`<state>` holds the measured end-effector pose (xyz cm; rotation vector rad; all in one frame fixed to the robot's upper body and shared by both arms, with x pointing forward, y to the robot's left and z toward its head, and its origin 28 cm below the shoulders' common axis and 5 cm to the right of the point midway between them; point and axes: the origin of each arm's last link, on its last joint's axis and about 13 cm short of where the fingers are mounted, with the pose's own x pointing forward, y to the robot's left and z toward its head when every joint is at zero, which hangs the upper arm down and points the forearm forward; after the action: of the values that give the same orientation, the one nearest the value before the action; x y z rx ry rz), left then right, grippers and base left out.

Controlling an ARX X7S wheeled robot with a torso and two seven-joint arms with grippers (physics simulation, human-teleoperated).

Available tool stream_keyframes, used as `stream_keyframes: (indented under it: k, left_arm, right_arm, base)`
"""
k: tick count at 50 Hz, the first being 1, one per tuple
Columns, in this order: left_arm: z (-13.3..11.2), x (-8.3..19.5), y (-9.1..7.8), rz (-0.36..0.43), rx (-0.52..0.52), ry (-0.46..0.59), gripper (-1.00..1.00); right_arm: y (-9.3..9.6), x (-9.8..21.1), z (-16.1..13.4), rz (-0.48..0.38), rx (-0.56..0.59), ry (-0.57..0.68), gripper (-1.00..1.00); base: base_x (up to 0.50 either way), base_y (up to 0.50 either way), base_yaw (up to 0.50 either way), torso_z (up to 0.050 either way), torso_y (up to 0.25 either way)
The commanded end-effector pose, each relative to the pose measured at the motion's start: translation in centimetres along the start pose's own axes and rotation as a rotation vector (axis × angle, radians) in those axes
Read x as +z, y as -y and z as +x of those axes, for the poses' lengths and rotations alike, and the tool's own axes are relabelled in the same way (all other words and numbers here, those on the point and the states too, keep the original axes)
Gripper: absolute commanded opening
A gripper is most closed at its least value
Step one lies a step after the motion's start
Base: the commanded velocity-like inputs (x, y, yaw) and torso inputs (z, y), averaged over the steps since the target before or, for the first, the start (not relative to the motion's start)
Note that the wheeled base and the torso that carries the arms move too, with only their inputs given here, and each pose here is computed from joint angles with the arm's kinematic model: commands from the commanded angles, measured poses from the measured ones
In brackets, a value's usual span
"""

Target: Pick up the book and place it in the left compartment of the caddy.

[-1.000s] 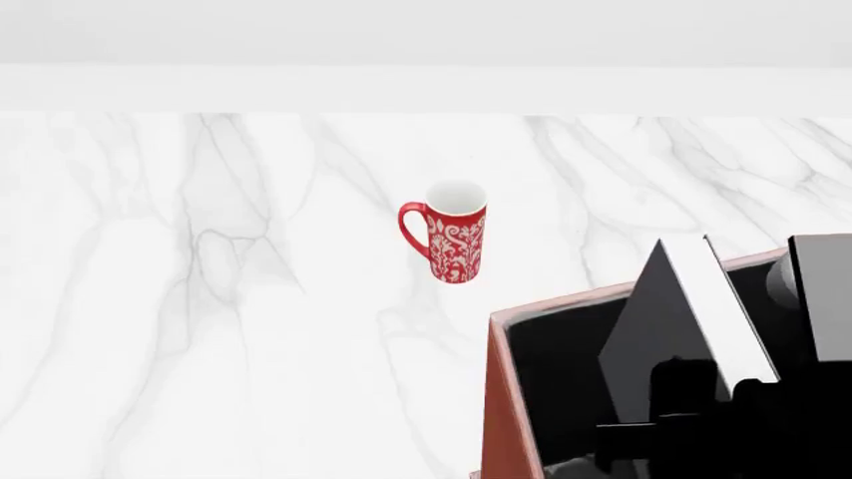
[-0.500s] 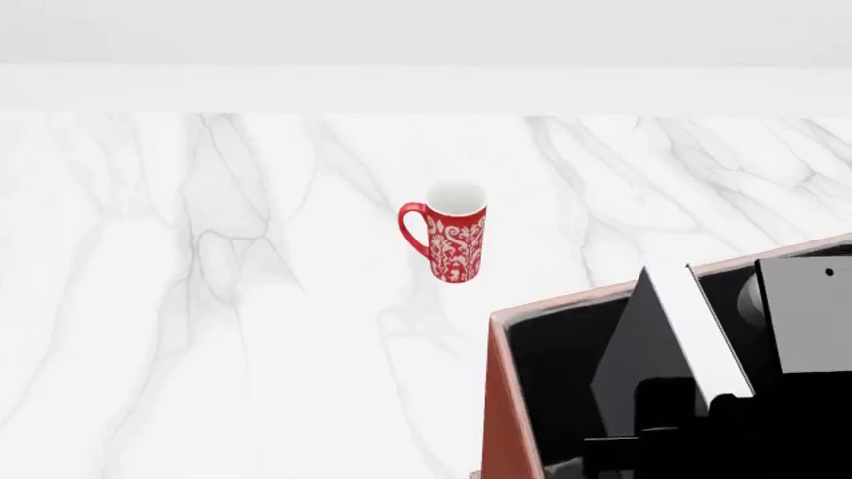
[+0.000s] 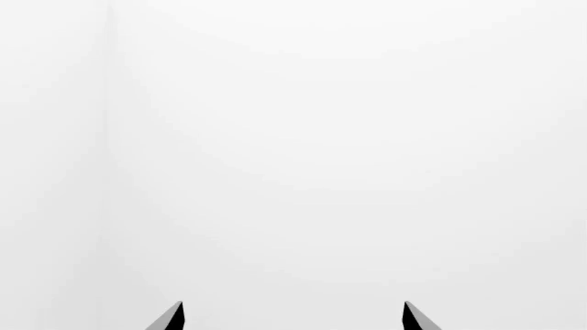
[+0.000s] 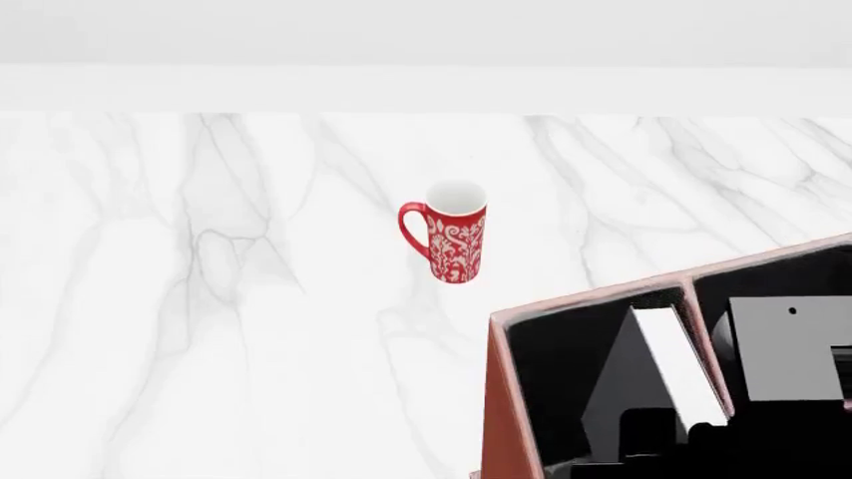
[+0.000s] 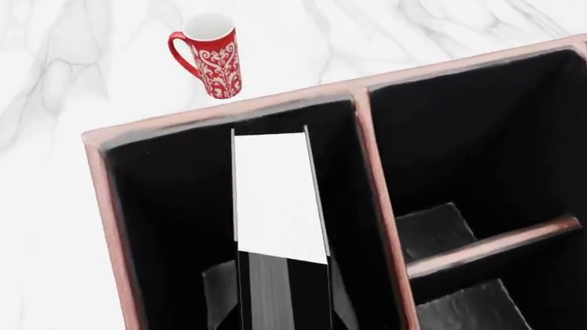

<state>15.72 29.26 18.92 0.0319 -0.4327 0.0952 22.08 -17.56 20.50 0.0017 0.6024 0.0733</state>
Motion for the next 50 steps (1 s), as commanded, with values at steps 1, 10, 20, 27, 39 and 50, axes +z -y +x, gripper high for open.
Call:
stream_keyframes:
  k: [1, 10, 20, 27, 39, 50]
  left_arm:
    - [0.0, 0.0, 0.0, 0.0, 0.001, 0.001, 1.0]
    - [0.0, 0.0, 0.0, 0.0, 0.001, 0.001, 1.0]
    - [-0.1, 0.0, 0.0, -0.001, 0.0, 0.003, 1.0]
    - [0.0, 0.1, -0.1, -0.003, 0.001, 0.003, 1.0]
    - [-0.1, 0.1, 0.0, -0.002, 0.0, 0.004, 1.0]
    - [-0.1, 0.1, 0.0, -0.002, 0.0, 0.005, 1.0]
  right_arm:
    - [0.3, -0.1, 0.8, -0.012, -0.021, 0.024, -1.0]
    - [0.6, -0.7, 1.6, 0.006, -0.019, 0.009, -1.0]
    - [0.7, -1.3, 2.3, 0.009, -0.019, -0.006, -1.0]
    - [0.6, -1.5, 2.7, 0.005, -0.016, -0.012, -1.0]
    - [0.5, -2.2, 3.2, -0.015, -0.022, -0.026, -1.0]
    - [0.2, -2.7, 3.5, -0.052, -0.039, -0.022, -1.0]
  base:
    - [0.0, 0.0, 0.0, 0.0, 0.0]
    - [0.0, 0.0, 0.0, 0.0, 0.001]
    - [0.0, 0.0, 0.0, 0.0, 0.001]
    - [0.0, 0.0, 0.0, 0.001, 0.001]
    - [0.0, 0.0, 0.0, 0.0, 0.002]
    - [0.0, 0.0, 0.0, 0.0, 0.001]
